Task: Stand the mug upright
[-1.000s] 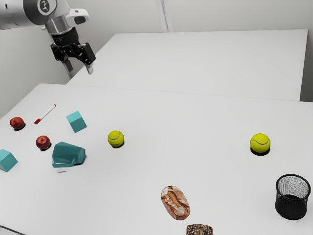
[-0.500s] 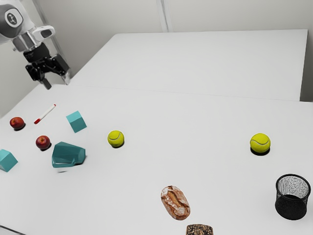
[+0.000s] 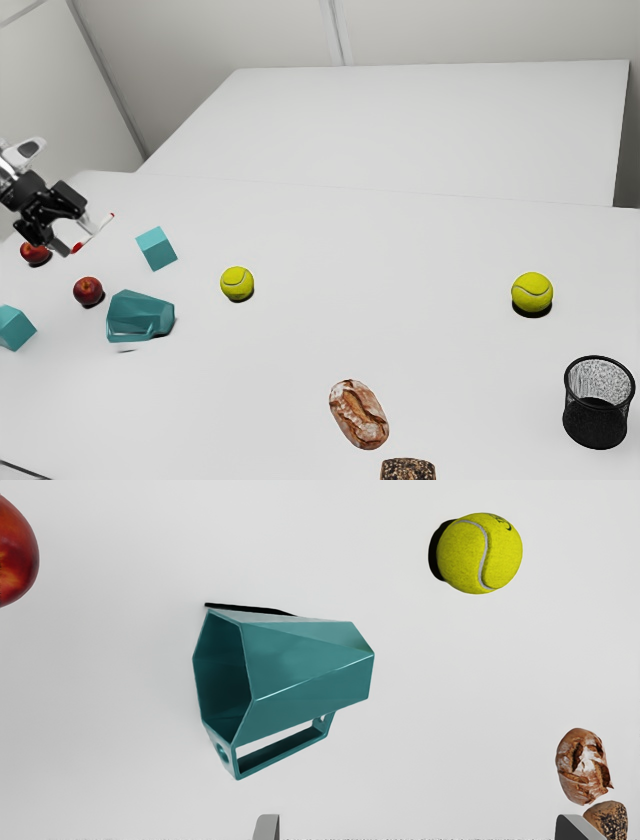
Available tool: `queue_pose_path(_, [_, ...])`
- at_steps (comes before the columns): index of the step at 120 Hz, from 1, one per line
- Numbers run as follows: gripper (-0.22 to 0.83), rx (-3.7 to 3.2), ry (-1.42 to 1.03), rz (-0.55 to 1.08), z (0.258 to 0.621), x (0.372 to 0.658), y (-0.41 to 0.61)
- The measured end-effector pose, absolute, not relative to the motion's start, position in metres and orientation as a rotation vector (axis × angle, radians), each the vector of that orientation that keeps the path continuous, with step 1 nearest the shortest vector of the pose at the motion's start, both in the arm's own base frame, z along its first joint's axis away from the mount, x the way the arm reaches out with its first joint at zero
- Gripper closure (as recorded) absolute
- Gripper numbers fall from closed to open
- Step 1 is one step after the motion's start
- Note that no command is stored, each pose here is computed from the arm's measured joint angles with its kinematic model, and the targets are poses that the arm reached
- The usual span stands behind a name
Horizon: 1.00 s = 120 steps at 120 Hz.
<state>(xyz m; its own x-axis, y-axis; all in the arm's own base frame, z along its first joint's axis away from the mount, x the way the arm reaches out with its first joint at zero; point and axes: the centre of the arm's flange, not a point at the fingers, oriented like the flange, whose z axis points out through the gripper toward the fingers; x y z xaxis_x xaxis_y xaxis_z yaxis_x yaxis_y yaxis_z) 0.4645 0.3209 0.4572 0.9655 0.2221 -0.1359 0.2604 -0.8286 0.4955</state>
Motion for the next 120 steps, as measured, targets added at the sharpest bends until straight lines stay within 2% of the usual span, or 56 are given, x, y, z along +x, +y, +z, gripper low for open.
queue_pose_path(9, [0.00,2.556,0.354,-0.109,0.434,0.454,0.329])
queue_pose_path(51, [0.00,2.423,0.330,-0.065,0.343,0.446,0.351])
queue_pose_path(105, [0.00,2.223,0.219,0.033,0.290,0.442,0.316])
queue_pose_path(120, [0.34,2.210,0.189,0.062,0.292,0.443,0.316])
